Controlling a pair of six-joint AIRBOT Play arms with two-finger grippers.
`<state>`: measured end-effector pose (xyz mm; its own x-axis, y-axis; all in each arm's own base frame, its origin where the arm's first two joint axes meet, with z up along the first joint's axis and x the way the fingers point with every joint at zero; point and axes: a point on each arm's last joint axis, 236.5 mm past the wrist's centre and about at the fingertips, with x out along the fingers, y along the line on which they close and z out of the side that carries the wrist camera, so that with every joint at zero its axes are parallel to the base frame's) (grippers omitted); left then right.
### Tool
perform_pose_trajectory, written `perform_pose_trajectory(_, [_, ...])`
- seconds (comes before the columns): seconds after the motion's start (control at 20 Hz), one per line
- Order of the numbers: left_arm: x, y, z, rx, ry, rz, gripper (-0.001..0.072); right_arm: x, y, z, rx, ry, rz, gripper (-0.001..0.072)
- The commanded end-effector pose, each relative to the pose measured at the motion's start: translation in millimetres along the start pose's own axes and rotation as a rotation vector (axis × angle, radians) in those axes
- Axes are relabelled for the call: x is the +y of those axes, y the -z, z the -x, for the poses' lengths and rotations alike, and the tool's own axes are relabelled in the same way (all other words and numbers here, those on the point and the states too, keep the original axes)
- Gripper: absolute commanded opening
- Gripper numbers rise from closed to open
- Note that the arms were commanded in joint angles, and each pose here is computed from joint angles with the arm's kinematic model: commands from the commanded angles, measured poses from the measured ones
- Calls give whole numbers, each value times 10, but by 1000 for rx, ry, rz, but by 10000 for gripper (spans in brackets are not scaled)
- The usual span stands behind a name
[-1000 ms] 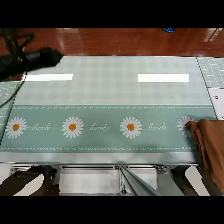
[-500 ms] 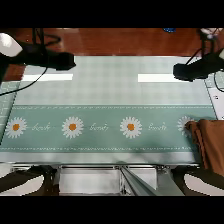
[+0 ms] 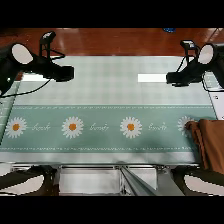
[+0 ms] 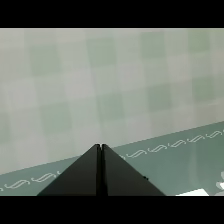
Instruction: Fold the shirts.
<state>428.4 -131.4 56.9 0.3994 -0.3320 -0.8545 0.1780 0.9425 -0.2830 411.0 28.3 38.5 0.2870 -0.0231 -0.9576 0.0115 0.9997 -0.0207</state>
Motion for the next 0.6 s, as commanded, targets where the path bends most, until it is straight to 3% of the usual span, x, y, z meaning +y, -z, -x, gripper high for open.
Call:
perform_pose_trajectory(0.0, [28,28,-41,15,-7,4,19,-6,6,-12,4,7,1,18])
perform_pose_trajectory(0.55, [46,46,-91,27,-8,8,19,-6,7,-12,5,7,1,18])
